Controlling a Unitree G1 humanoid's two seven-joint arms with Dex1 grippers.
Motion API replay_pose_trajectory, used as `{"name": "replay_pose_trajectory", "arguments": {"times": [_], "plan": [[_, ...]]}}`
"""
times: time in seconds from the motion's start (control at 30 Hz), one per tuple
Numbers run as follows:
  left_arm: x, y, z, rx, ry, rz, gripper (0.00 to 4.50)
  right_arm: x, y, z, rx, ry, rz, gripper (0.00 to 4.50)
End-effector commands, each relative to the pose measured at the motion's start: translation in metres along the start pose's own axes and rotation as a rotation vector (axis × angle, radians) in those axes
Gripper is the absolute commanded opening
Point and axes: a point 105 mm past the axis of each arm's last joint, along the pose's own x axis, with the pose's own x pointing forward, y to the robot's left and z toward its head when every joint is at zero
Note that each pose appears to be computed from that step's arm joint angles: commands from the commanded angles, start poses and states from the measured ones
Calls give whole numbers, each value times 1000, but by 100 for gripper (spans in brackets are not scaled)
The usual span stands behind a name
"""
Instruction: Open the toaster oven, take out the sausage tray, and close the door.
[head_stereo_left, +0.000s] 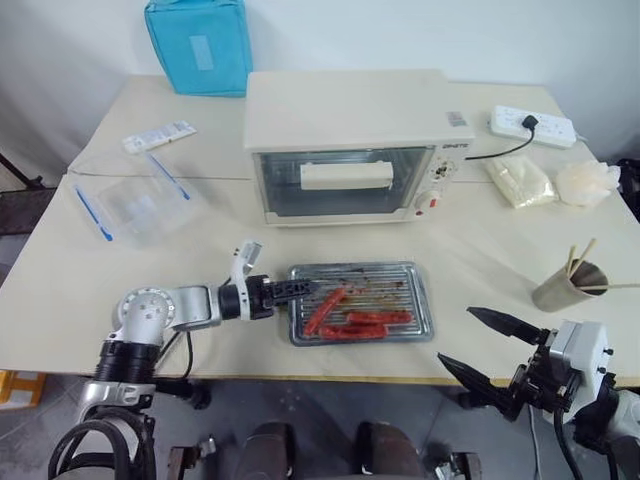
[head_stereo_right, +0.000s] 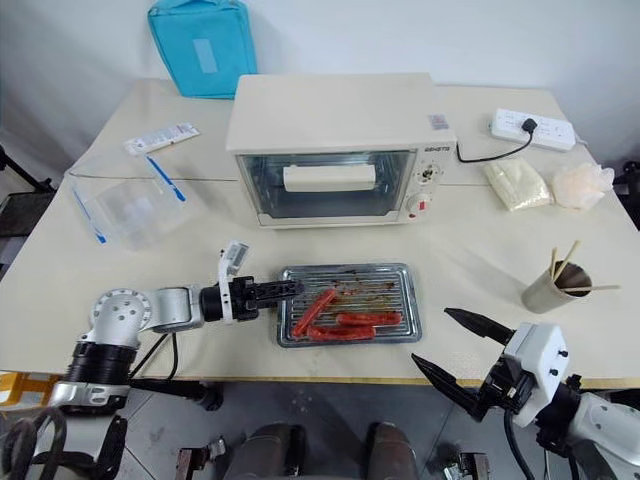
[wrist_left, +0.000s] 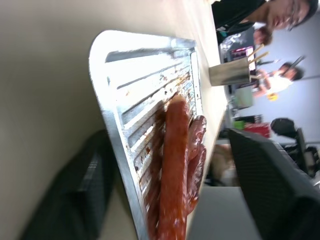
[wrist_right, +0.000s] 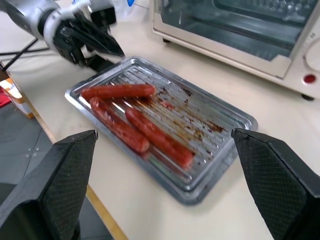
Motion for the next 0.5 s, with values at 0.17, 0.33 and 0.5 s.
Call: {"name": "replay_pose_trajectory", "arguments": {"times": [0.17,0.33,0.5], "plan": [[-72,12,30,444,-204,115,446,-12,-14,3,-37,16,17,450],[-131,9,19,974,-175,221,446,-12,-25,9,-59,13,70,450],[-143,9,5,1086,-137,198,446,-7,-34,11,-83,12,111,450]]}}
